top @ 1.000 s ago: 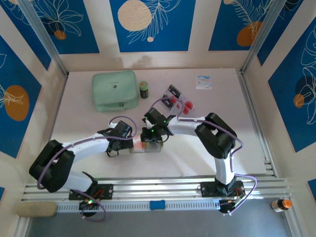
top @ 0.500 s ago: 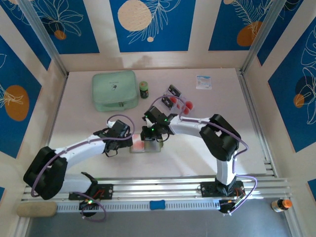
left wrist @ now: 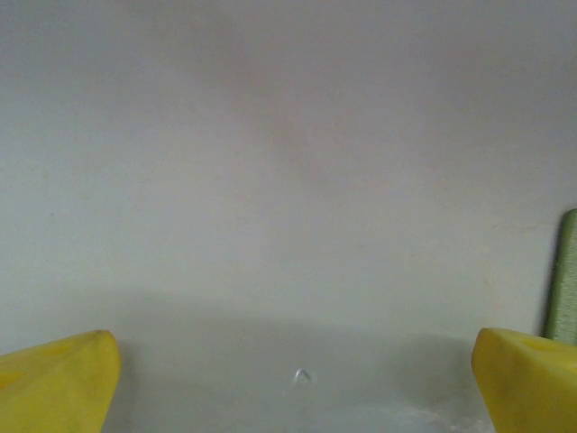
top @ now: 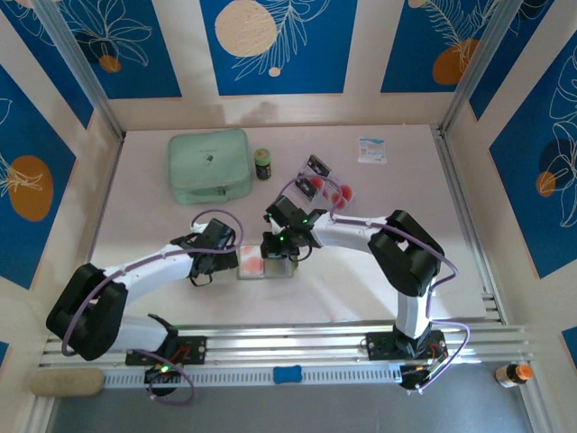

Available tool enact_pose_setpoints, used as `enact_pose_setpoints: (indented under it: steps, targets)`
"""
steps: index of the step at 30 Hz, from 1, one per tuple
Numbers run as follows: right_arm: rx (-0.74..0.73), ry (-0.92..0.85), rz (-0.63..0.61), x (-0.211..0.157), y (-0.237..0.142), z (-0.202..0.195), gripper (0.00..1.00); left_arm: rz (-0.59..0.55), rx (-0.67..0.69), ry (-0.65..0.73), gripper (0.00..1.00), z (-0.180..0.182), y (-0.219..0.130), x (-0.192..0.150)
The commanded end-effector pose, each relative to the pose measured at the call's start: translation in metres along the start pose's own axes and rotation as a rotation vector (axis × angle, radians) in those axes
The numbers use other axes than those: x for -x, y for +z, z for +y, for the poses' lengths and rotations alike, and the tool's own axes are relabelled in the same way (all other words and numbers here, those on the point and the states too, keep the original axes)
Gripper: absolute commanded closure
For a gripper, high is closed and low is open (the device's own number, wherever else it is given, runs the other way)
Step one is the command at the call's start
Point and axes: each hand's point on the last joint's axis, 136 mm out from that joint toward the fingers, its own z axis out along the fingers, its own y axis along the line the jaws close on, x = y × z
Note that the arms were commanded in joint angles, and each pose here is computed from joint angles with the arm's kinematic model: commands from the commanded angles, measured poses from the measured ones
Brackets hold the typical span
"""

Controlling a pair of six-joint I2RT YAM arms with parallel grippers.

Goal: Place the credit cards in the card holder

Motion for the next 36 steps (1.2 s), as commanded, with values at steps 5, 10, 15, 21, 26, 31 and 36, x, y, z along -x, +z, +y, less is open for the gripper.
enact_pose_setpoints:
  steps: [5,10,15,21,26,31,36]
  targets:
    - [-0.007,-0.001,0.028,-0.002,0.012,0.002,1.0,0.043,0.009,0.011,0.0,0.001,0.009,-0.007]
    - [-0.003,-0.004,0.048,-0.003,0.02,0.005,1.0,0.058,0.003,0.017,0.0,-0.002,0.014,-0.01]
    - [0.005,-0.01,0.065,-0.006,0.025,0.011,1.0,0.067,-0.001,0.019,0.0,-0.004,0.017,-0.012]
    - [0.012,-0.017,0.078,-0.008,0.03,0.018,1.0,0.069,-0.006,0.018,0.0,-0.004,0.018,-0.013]
    - [0.026,-0.023,0.08,-0.007,0.026,0.024,1.0,0.067,-0.013,0.015,0.0,-0.005,0.017,-0.013]
    - [0.026,-0.041,0.041,-0.001,0.005,0.027,1.0,0.051,-0.028,0.006,0.0,-0.007,0.011,-0.008]
    - [-0.007,-0.041,-0.02,0.002,-0.028,0.014,0.91,0.016,-0.047,-0.006,0.0,-0.009,-0.004,0.003]
